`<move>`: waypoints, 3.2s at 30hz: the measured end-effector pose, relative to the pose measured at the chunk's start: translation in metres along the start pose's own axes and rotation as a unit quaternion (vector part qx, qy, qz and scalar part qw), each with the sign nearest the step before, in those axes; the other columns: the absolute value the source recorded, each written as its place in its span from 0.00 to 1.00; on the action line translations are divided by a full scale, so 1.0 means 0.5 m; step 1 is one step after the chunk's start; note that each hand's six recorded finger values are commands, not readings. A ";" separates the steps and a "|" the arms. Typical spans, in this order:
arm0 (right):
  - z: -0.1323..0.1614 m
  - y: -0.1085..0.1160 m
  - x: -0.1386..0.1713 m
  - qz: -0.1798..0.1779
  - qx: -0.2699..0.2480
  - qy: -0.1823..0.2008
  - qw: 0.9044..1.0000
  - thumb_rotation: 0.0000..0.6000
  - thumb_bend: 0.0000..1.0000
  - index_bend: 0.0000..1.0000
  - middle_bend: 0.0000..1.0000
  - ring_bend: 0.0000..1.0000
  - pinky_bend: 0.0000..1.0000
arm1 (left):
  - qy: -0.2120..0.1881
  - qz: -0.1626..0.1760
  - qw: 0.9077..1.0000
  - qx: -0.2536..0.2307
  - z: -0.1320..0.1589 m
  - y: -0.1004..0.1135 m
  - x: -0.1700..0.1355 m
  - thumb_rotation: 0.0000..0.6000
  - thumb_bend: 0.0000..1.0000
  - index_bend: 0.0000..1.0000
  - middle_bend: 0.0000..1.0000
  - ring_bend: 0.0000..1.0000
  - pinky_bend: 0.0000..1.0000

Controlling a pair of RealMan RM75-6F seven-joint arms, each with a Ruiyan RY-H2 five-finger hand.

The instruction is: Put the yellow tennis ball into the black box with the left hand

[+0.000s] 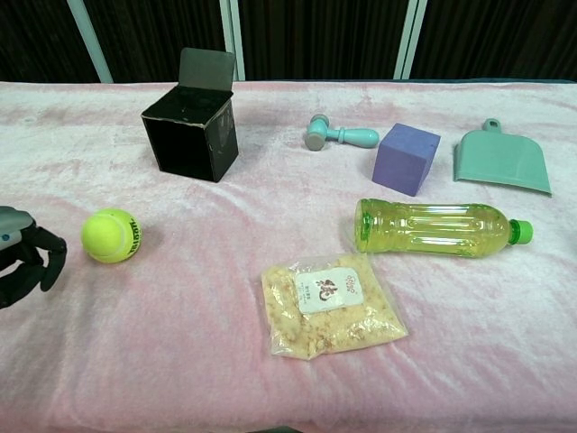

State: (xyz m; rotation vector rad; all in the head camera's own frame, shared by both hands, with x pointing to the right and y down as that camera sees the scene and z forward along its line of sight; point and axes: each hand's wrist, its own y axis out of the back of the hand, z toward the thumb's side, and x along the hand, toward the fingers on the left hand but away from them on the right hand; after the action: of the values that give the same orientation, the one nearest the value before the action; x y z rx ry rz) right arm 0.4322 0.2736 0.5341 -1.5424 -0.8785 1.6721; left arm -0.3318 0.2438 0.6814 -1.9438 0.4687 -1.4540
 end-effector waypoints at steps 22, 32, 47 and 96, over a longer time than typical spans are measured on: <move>-0.007 0.007 -0.008 -0.013 -0.014 -0.003 1.000 1.00 0.22 0.03 0.04 0.15 0.25 | -0.010 -0.024 0.999 -0.037 0.015 -0.009 0.146 1.00 0.62 0.76 0.85 0.87 1.00; -0.009 0.005 -0.009 -0.010 -0.015 -0.007 1.000 1.00 0.22 0.03 0.04 0.15 0.25 | -0.034 -0.033 0.998 -0.031 0.037 0.044 0.247 1.00 0.62 0.76 0.85 0.87 1.00; -0.011 0.006 -0.010 -0.010 -0.019 -0.012 1.000 1.00 0.22 0.03 0.04 0.15 0.25 | -0.009 -0.022 0.999 -0.029 0.047 0.091 0.367 1.00 0.62 0.76 0.85 0.87 1.00; -0.012 0.009 -0.008 -0.010 -0.023 -0.017 1.000 1.00 0.23 0.03 0.04 0.15 0.25 | 0.013 -0.033 0.999 0.002 0.056 0.131 0.436 1.00 0.60 0.71 0.74 0.76 0.97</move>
State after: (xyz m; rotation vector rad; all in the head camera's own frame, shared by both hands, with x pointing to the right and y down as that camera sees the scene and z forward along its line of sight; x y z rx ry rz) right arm 0.4385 0.2678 0.5320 -1.5341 -0.9543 1.6786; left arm -0.2293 0.0671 0.7857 -1.9560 0.4174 -1.5225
